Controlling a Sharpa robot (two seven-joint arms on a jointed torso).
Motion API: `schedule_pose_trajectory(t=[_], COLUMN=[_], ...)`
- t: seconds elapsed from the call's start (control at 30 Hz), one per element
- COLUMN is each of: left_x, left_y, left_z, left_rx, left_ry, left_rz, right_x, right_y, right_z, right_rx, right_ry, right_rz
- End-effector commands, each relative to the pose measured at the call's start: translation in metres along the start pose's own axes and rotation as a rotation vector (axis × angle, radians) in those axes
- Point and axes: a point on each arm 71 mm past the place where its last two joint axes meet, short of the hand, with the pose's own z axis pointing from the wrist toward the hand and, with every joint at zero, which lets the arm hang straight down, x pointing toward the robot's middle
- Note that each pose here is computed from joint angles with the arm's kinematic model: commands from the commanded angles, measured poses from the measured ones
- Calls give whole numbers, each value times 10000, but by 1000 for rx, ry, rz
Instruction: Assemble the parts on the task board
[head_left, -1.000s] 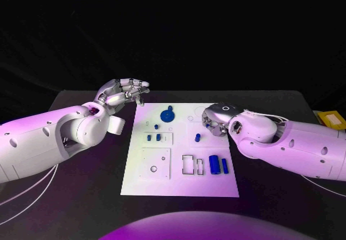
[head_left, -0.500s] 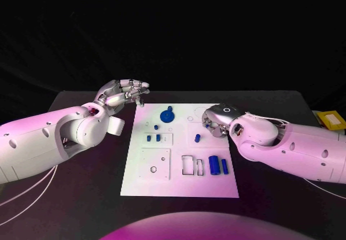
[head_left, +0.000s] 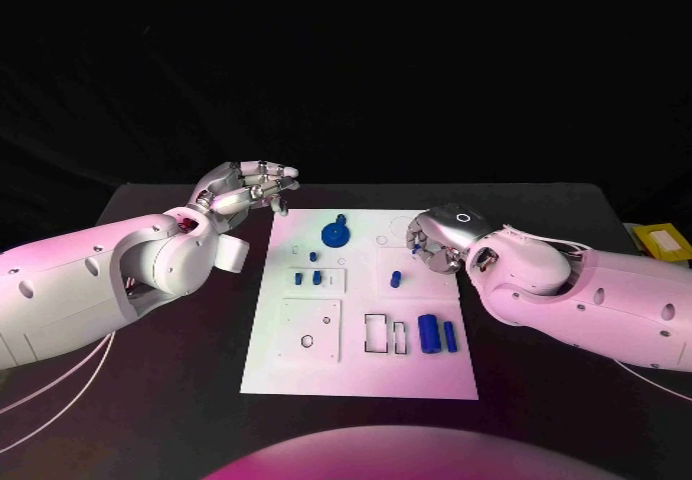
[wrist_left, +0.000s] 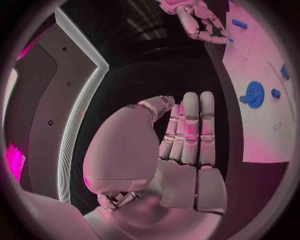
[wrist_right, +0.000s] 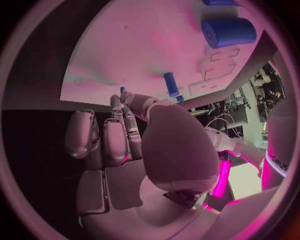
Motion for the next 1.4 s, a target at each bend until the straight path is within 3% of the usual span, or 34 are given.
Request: schedule_pose_trajectory(t=[0.03,0.33,0.73,0.97,1.4], left_x=[15,3,40,78,160], left_y=[-6,-4,3,8,13], left_z=[7,10,28,43,64], left_rx=[6,6,6,8,4], left_ry=[9,6,15,19,33], left_rz=[0,2,-3,-4,-10], right_x=[-57,-168,-225,-109,174], right_y=[21,145,757,1126,1410], right_z=[-21,-103,-104,-65,-55], right_rx=[-14,-48,-201,-287,-338], right_ry=[-37,-47,-22,20,79], right_rz=[24,72,149,185,228])
